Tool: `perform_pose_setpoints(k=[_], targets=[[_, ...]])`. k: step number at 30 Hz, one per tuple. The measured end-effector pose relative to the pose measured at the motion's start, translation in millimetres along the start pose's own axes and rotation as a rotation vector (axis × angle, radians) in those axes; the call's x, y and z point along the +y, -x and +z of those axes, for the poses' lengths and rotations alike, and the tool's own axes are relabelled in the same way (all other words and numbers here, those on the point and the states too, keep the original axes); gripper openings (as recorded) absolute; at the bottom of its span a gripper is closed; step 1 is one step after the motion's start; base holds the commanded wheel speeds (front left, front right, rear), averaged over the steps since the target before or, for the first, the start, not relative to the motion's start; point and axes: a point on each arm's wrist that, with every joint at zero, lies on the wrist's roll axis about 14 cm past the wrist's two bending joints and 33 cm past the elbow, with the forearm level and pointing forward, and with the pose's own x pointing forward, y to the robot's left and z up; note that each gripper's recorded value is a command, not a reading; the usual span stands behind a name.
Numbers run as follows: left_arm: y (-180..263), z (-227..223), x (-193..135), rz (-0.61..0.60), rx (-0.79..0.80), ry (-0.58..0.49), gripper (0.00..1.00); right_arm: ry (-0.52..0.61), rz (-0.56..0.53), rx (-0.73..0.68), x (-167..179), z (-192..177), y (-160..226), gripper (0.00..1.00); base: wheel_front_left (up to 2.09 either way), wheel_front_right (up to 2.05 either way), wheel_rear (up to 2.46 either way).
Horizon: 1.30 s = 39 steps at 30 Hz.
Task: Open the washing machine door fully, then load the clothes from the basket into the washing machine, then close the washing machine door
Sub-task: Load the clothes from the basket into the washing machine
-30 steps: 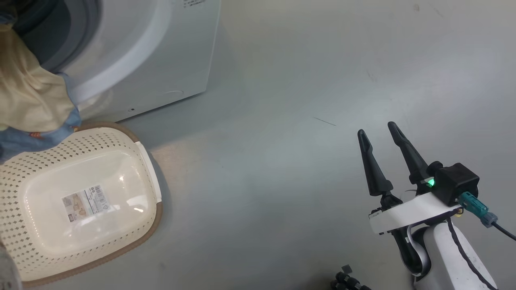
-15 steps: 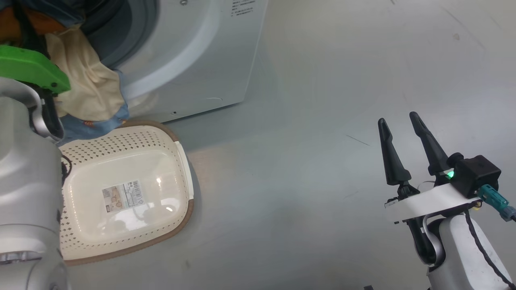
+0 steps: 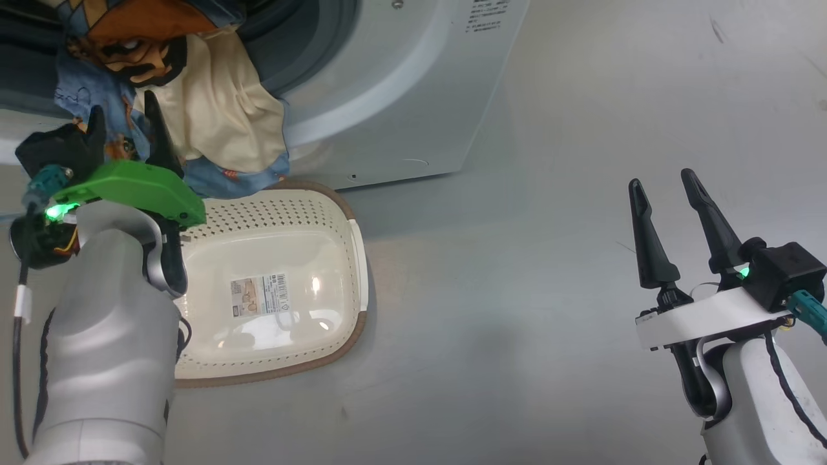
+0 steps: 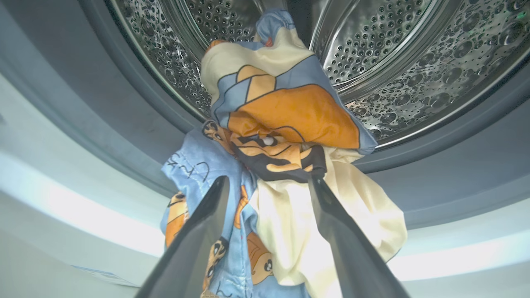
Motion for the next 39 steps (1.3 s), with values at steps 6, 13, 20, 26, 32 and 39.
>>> perform_pose_setpoints(k=[6, 13, 20, 26, 32, 39], targets=[[22, 8, 15, 0.027, -0.041, 0.000, 1.00, -0.009, 0.044, -0.016, 15, 4, -5, 1.00, 0.00, 0.00, 0.00], [51, -7, 24, 0.045, -0.028, 0.013, 1.00, -0.010, 0.063, -0.032, 22, 11, -5, 1.00, 0.00, 0.00, 0.00], [70, -8, 26, 0.051, -0.046, 0.024, 1.00, -0.008, 0.064, -0.046, 23, 17, -2, 1.00, 0.00, 0.00, 0.00], [95, -14, 25, 0.050, -0.046, 0.025, 1.00, -0.001, 0.042, -0.061, 16, 24, 5, 1.00, 0.00, 0.00, 0.00], [114, -14, 22, 0.042, -0.056, 0.020, 1.00, 0.001, 0.025, -0.053, 11, 23, 13, 1.00, 0.00, 0.00, 0.00], [131, -9, 23, 0.046, -0.081, 0.017, 1.00, -0.005, 0.032, -0.032, 14, 16, 15, 1.00, 0.00, 0.00, 0.00]])
